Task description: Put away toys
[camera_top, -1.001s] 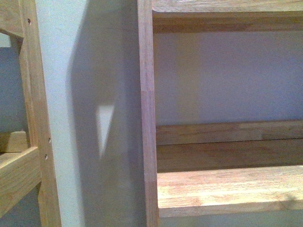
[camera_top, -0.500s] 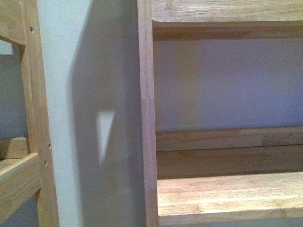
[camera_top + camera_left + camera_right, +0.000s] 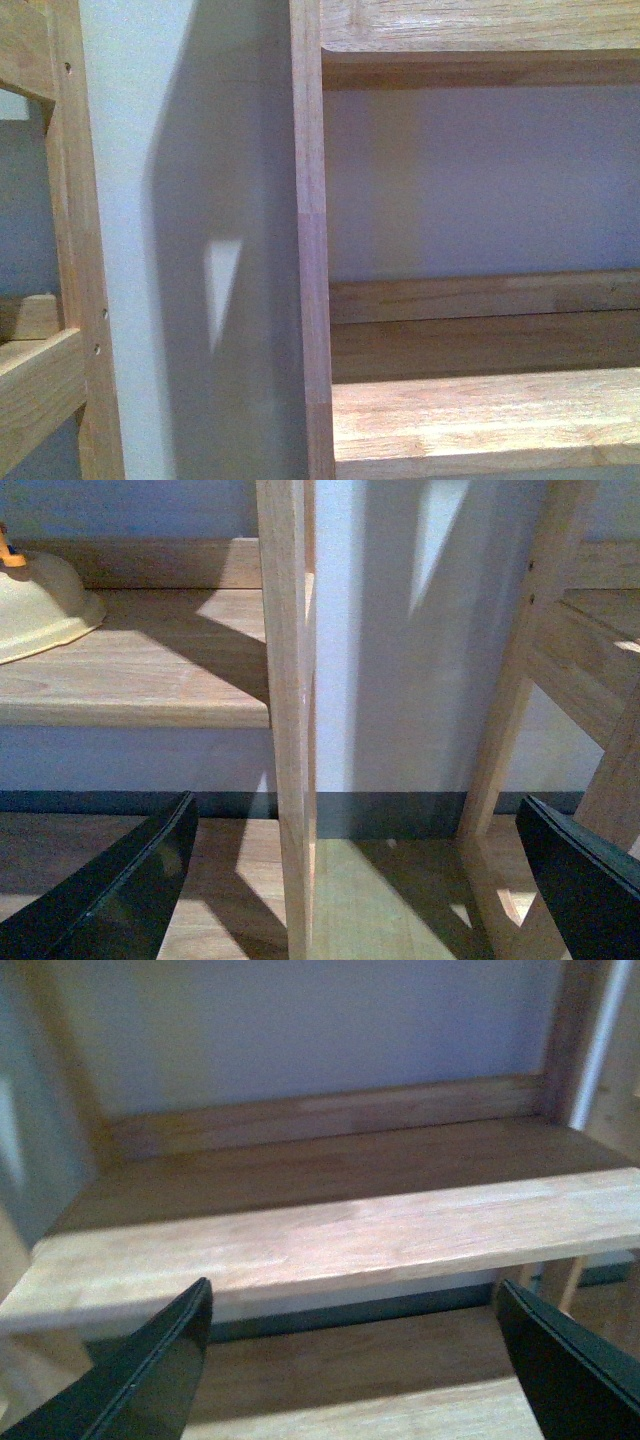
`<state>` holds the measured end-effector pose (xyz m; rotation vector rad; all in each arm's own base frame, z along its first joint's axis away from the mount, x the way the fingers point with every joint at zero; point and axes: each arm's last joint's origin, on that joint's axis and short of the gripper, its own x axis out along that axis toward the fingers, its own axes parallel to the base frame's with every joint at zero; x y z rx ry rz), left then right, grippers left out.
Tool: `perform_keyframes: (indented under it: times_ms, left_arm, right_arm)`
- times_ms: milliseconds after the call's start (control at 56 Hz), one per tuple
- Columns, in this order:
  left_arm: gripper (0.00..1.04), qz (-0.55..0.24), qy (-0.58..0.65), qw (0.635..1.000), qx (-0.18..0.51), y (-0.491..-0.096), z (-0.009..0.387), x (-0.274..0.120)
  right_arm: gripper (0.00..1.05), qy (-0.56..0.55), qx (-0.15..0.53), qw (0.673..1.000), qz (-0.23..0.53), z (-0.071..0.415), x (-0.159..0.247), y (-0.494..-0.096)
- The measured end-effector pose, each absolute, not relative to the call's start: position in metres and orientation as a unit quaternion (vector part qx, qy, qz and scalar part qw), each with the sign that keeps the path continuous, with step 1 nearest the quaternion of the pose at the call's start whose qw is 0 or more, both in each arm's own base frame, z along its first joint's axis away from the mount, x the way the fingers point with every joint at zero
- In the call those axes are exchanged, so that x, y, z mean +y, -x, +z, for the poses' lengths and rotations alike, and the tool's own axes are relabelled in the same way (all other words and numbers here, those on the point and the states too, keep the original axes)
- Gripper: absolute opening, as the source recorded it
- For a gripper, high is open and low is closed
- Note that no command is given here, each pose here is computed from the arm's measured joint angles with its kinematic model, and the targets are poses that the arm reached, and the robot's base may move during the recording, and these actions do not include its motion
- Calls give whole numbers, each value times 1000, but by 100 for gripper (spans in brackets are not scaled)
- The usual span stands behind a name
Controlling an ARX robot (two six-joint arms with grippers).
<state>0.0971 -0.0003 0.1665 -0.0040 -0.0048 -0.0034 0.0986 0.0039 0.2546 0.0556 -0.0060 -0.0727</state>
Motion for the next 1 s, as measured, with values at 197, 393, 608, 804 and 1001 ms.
perform_keyframes:
  times_ms: [197, 393, 608, 804, 1001]
  left_arm:
    - [98, -2, 2, 1000, -2, -97, 167, 0]
    - [98, -2, 2, 1000, -2, -97, 167, 0]
    - [98, -2, 2, 1000, -2, -97, 167, 0]
    - [98, -2, 2, 1000, -2, -97, 167, 0]
    - [98, -2, 2, 1000, -2, -97, 167, 0]
  right_arm:
    - [44, -8, 5, 1000, 2, 226, 1, -99]
    - [13, -4, 5, 1000, 1, 209, 0, -98]
    - [3, -2, 5, 1000, 1, 195, 0, -98]
    - [3, -2, 6, 1000, 1, 186, 0, -98]
    - [3, -2, 5, 1000, 1, 180, 0, -98]
